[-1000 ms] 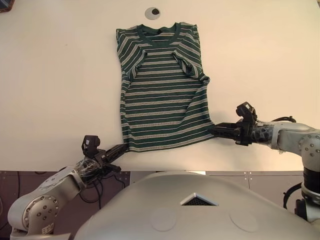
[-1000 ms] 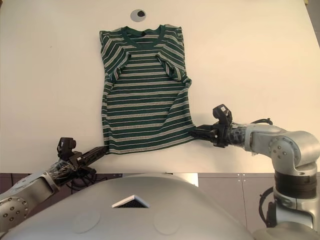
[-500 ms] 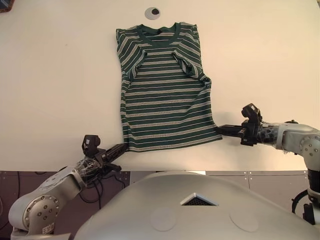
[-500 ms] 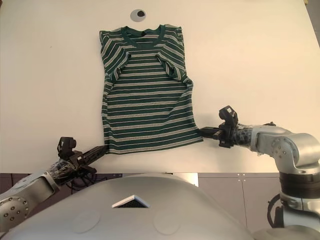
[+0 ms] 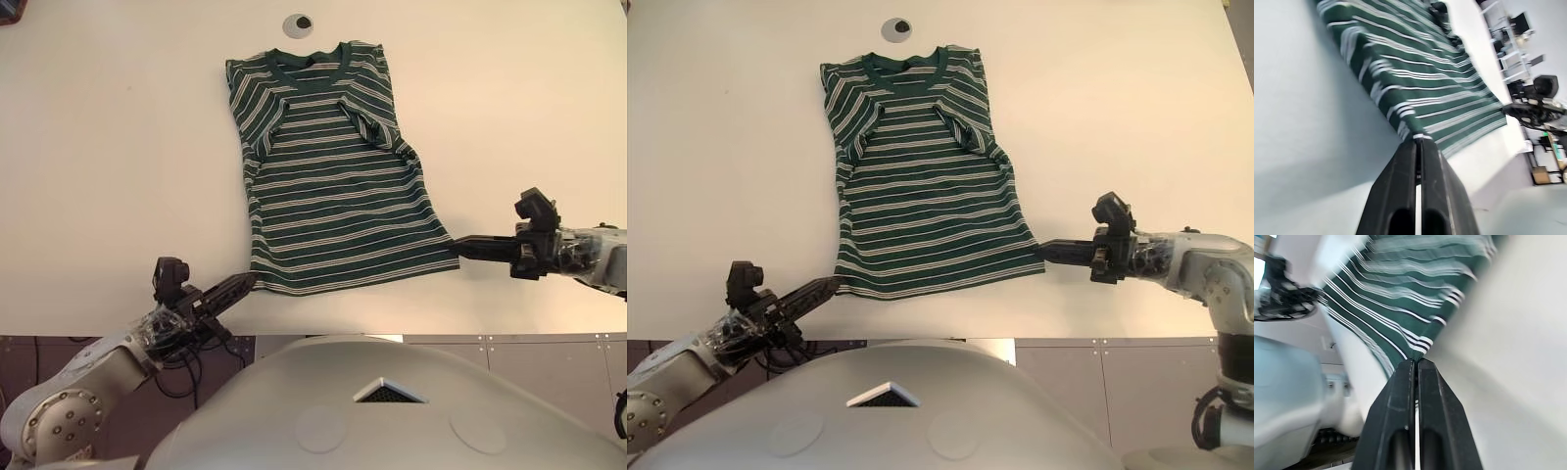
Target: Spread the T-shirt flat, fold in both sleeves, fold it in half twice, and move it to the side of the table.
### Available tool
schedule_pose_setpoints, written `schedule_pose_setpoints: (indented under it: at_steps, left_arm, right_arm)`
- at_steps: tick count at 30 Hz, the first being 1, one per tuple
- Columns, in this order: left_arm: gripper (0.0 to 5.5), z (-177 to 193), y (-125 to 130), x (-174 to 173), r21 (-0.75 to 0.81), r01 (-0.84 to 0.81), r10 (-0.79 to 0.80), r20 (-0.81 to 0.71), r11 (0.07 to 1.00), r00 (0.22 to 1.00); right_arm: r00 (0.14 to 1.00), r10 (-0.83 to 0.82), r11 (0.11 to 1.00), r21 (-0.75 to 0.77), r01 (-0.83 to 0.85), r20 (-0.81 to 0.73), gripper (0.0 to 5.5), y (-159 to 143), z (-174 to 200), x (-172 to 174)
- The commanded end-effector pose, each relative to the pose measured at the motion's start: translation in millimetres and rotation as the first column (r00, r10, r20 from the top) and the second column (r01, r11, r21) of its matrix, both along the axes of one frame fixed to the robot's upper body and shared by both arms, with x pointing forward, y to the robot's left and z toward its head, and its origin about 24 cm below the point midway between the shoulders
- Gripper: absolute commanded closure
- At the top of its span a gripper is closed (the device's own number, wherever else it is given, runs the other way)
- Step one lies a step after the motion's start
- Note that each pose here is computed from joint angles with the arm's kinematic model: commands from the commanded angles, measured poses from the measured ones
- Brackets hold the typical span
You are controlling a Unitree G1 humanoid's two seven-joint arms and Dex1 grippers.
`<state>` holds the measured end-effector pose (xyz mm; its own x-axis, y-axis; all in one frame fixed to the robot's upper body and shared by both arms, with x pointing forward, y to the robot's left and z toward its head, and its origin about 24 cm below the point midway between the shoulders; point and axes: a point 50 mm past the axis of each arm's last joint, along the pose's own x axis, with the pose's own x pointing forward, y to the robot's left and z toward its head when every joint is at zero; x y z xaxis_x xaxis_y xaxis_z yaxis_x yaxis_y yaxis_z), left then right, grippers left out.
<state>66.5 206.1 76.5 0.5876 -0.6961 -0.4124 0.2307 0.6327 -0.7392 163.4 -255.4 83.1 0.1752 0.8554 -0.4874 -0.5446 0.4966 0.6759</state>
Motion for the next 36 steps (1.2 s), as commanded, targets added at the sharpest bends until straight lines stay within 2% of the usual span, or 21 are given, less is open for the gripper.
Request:
schedule_pose_setpoints:
  at_steps: [1,8,12,14,17,23,29,36]
  left_arm:
    - [5.5,18.9,-2.6,-6.3,-0.083,0.073,-0.069,0.061,0.994,0.996]
    - [5.5,42.4,-2.3,-2.0,-0.181,0.099,-0.067,0.174,0.978,0.983]
    - [5.5,50.4,7.1,27.5,-0.183,0.049,0.0,0.258,0.982,0.966]
    - [5.5,49.5,13.3,49.7,-0.148,0.032,0.01,0.271,0.989,0.963]
    - [5.5,50.4,22.7,104.5,-0.052,0.023,-0.006,0.308,0.998,0.951]
    - [5.5,34.7,31.2,198.5,0.102,-0.037,0.004,0.302,0.994,0.953]
    - [5.5,20.5,27.1,250.8,0.155,-0.076,0.027,0.295,0.985,0.955]
    - [5.5,2.1,26.4,279.7,0.213,-0.139,0.082,0.259,0.967,0.963]
  right_arm:
    - [0.998,0.068,0.996,0.056,-0.068,-0.001,5.47,5.3,24.0,-8.3]
    - [0.991,0.133,0.98,0.15,-0.131,-0.002,5.47,11.3,53.3,-12.8]
    - [0.997,-0.01,0.981,0.194,-0.005,0.076,5.47,14.6,62.9,29.2]
    - [0.992,-0.08,0.981,0.181,0.062,0.097,5.47,17.6,62.6,50.8]
    - [0.976,-0.171,0.978,0.141,0.151,0.136,5.47,28.5,62.2,89.5]
    - [0.931,-0.332,0.939,-0.045,0.342,0.151,5.47,45.5,40.9,155.4]
    - [0.908,-0.371,0.917,-0.081,0.392,0.193,5.47,66.0,33.7,194.3]
    - [0.893,-0.387,0.893,-0.147,0.425,0.229,5.47,87.1,14.1,214.2]
